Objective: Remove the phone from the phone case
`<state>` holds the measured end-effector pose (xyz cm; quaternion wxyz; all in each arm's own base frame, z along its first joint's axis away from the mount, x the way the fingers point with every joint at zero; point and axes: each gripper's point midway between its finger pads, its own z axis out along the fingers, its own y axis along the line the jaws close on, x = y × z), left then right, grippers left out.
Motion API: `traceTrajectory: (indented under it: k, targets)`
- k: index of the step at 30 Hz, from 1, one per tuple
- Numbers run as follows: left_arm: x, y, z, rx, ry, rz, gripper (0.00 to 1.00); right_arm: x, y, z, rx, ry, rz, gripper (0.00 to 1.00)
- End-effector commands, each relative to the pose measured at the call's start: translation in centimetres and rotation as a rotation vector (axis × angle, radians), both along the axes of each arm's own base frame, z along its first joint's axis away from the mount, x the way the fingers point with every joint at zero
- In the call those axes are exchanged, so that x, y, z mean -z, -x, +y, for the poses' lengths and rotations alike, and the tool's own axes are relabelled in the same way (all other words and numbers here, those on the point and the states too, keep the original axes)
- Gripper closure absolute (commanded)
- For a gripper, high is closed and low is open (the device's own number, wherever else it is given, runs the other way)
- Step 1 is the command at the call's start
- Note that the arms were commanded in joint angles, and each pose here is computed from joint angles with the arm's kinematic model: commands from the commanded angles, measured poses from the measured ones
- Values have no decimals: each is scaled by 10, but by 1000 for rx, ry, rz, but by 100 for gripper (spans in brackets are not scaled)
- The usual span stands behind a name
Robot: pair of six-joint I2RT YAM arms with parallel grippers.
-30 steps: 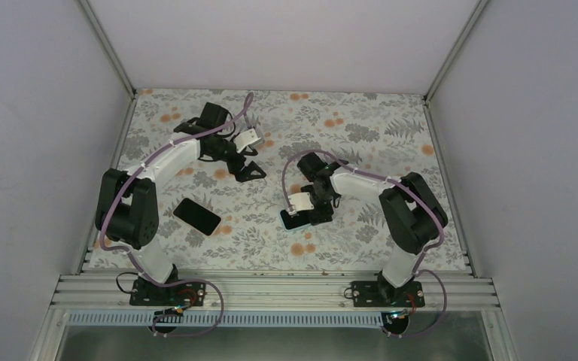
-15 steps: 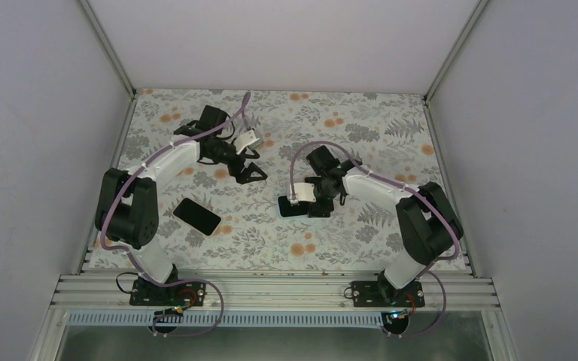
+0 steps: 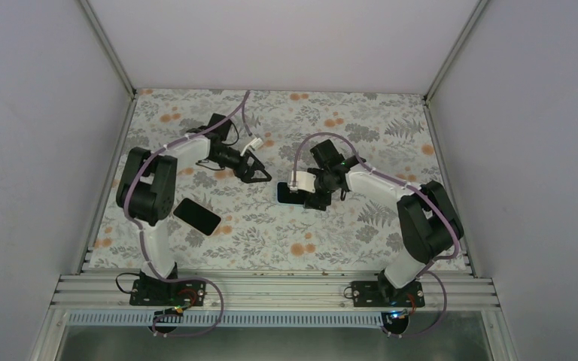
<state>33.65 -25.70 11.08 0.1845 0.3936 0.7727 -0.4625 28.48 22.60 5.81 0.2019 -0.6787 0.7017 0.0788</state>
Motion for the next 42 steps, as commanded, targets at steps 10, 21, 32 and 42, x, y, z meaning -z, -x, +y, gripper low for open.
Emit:
traceTrajectory:
  k: [10, 21, 32, 42]
  targets:
    - [-16, -13, -18, 15, 169, 169, 0, -26, -44, 18, 110, -106, -157, 30]
    - [-5, -18, -25, -16, 146, 211, 0, -42, -60, 22, 172, -127, -230, 30]
    - [-3, -24, -44, 3, 134, 232, 3, -52, -63, 36, 181, -139, -260, 29]
    - [-7, -16, -51, 48, 128, 233, 46, -62, -72, 34, 213, -142, -313, 29]
